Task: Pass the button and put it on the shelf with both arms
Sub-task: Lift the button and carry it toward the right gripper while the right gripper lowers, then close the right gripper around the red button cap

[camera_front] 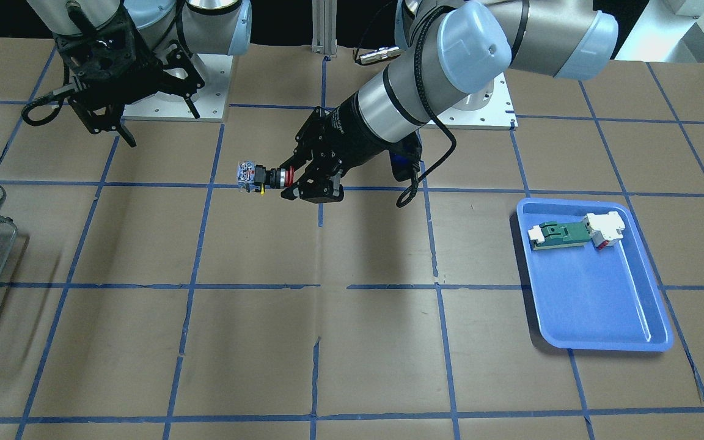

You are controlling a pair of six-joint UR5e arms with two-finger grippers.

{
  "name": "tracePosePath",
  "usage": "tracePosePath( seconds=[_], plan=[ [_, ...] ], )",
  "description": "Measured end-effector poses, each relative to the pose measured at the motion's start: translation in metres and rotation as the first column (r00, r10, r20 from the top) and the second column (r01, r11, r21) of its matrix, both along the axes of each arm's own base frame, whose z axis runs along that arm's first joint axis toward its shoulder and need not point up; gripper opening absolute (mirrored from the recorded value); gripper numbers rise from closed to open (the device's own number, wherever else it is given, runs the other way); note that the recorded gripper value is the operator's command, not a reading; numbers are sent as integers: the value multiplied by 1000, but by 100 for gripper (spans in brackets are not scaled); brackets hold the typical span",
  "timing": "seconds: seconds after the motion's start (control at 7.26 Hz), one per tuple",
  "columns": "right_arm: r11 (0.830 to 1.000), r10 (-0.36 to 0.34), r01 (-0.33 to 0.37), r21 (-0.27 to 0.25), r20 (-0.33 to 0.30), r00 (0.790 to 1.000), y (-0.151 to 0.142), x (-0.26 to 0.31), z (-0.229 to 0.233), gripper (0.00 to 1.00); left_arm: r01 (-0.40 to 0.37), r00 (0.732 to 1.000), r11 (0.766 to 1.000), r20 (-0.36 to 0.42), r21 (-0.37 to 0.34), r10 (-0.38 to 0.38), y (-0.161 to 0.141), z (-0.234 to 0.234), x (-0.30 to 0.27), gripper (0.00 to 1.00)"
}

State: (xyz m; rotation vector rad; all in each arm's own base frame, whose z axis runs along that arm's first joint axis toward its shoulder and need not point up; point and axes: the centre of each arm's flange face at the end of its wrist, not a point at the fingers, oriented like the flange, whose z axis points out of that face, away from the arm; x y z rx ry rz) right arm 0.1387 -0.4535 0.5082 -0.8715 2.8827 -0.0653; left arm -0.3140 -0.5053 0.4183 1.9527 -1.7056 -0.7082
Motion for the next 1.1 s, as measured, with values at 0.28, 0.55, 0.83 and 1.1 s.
tracePosePath(
  seconds=[0.28,0.55,0.83,1.1],
  plan=[
    [961,272,-273,-34,-30,962,7,-2,4,100,6,1000,1000,-3,3,-6,13,-2,-20,0],
    [867,495,-495,-54,-26,869,5,-1,-2,100,4,1000,1000,-5,13,-4,19,0,-28,0],
    [724,686,-684,-85,-7,727,-2,1,-11,100,9,1000,1000,-9,11,-9,26,1,-40,0],
    [654,754,-741,-153,46,655,-3,11,-15,100,2,1000,1000,-19,3,-2,30,2,-50,0]
  ],
)
